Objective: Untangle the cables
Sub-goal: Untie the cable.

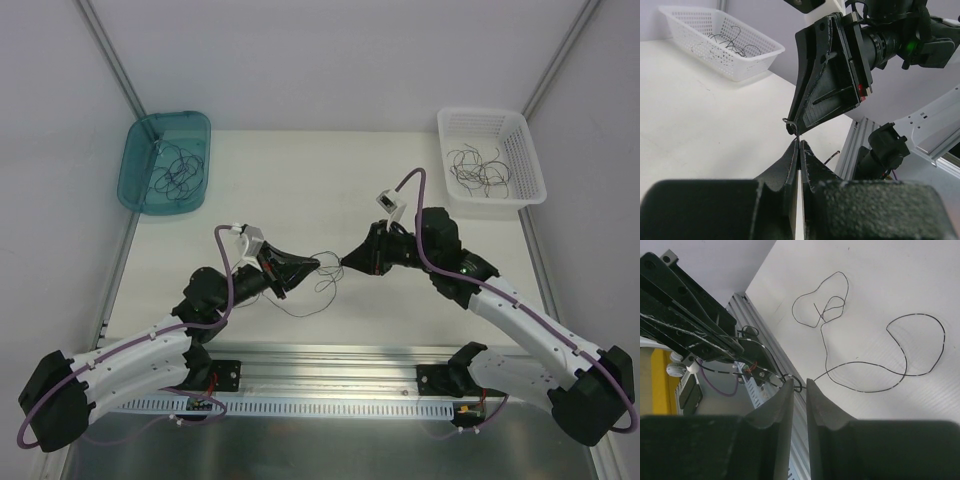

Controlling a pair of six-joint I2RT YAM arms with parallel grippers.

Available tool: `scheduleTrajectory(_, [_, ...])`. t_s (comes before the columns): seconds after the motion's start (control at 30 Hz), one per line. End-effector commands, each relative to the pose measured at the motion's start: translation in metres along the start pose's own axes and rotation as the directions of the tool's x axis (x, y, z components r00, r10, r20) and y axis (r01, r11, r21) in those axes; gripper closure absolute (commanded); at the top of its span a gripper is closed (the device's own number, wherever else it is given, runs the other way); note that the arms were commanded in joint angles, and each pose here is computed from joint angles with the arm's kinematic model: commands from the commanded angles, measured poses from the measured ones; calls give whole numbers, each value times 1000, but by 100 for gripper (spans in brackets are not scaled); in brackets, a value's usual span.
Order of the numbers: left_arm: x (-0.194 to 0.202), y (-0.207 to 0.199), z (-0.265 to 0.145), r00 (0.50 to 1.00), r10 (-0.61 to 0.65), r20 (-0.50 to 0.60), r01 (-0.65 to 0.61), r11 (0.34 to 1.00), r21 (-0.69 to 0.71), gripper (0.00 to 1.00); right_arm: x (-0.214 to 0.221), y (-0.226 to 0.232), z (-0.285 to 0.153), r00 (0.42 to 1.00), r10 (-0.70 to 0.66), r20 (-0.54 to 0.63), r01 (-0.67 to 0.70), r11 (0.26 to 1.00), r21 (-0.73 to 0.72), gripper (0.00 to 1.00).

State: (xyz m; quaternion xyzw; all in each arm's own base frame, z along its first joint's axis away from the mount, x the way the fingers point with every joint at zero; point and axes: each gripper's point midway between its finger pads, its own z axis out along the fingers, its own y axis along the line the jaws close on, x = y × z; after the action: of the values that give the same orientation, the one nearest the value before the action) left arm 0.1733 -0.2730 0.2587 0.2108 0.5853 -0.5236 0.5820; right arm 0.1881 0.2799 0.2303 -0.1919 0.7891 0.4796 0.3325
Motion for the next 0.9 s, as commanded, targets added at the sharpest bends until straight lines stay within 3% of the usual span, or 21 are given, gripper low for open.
scheduleTrajectory(0.0, [-19,-11,1,997,21,76,-26,998,54,100,-16,18,1,998,-26,60,32,996,-89,83])
scheduleTrajectory(0.1, [-20,-11,-1,995,18,99,-23,998,50,100,-19,20,0,996,-39,79,46,995,-94,99])
scheduleTrajectory(0.2, [-19,-7,-6,994,15,111,-19,999,33,99,-16,14,-2,996,-56,67,60,996,-65,99])
scheduleTrajectory(0.27, [-15,-4,-9,995,18,97,-20,1000,15,92,-15,8,-5,995,-80,59,82,996,-22,99])
scheduleTrajectory(0.37, [-5,-2,-13,999,28,39,-28,1000,-1,88,-13,4,-12,990,-138,20,137,990,20,99])
scheduleTrajectory(0.4, [-2,-2,-14,999,29,16,-29,1000,-2,83,-16,6,-15,983,-184,17,183,983,20,99])
scheduleTrajectory(0.47, [5,-1,-16,997,52,-61,-53,999,-12,54,-10,5,-19,978,-207,-37,208,978,22,99])
scheduleTrajectory(0.53, [4,-3,-18,991,86,-102,-88,996,-10,36,-8,8,-25,959,-273,-78,275,962,7,99])
scheduleTrajectory(0.57, [1,-5,-18,986,92,-137,-95,995,-16,33,-6,7,-26,952,-290,-96,292,956,5,99])
scheduleTrajectory(0.73, [-9,-11,-8,963,121,-242,-124,992,2,30,-4,20,-35,915,-371,-160,365,929,-67,99])
scheduleTrajectory(0.87, [3,-17,10,938,62,-342,-48,998,47,30,0,20,-38,882,-425,-205,416,905,-88,99])
